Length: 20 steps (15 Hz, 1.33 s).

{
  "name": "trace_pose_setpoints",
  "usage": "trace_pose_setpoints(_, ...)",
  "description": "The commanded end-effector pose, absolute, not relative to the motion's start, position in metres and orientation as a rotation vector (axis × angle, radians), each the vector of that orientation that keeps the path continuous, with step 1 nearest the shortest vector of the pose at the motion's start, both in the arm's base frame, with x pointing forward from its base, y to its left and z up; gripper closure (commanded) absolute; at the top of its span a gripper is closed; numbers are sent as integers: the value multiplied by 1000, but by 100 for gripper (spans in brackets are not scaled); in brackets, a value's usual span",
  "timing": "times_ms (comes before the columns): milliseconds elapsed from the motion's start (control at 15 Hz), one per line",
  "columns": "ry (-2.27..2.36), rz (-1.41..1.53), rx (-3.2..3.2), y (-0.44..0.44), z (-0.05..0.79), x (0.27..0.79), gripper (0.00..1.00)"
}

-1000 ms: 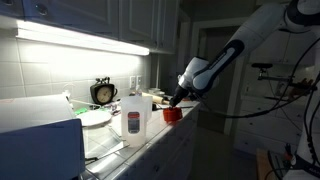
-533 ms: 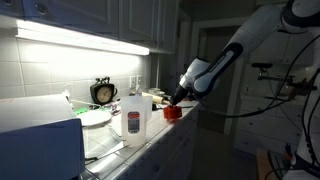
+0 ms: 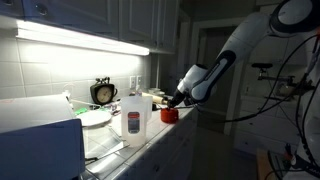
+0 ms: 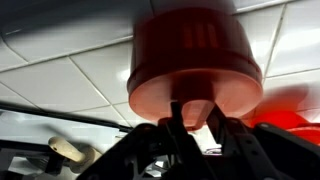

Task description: Remove the lid from the jug

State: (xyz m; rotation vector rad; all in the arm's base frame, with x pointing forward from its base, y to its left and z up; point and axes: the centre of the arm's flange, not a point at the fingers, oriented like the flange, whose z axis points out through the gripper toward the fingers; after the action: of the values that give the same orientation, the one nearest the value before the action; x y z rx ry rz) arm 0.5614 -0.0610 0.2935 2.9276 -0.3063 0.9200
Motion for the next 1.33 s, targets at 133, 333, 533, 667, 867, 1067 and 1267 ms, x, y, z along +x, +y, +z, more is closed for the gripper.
trace_pose_setpoints(133, -310, 1004, 2891, -46, 284, 579, 92)
trace_pose_setpoints(333, -292, 993, 2893, -41, 284, 581, 37)
trace_pose_setpoints(533, -295, 995, 2878, -40, 292, 579, 16)
trace_pose_setpoints(667, -292, 985, 2870, -43, 303, 576, 2)
trace_pose_setpoints(867, -277, 903, 2871, -48, 318, 574, 0)
trace_pose_setpoints(1067, -254, 818, 2904, -50, 333, 570, 0)
trace_pose_setpoints(1267, -326, 657, 2878, -45, 350, 566, 0)
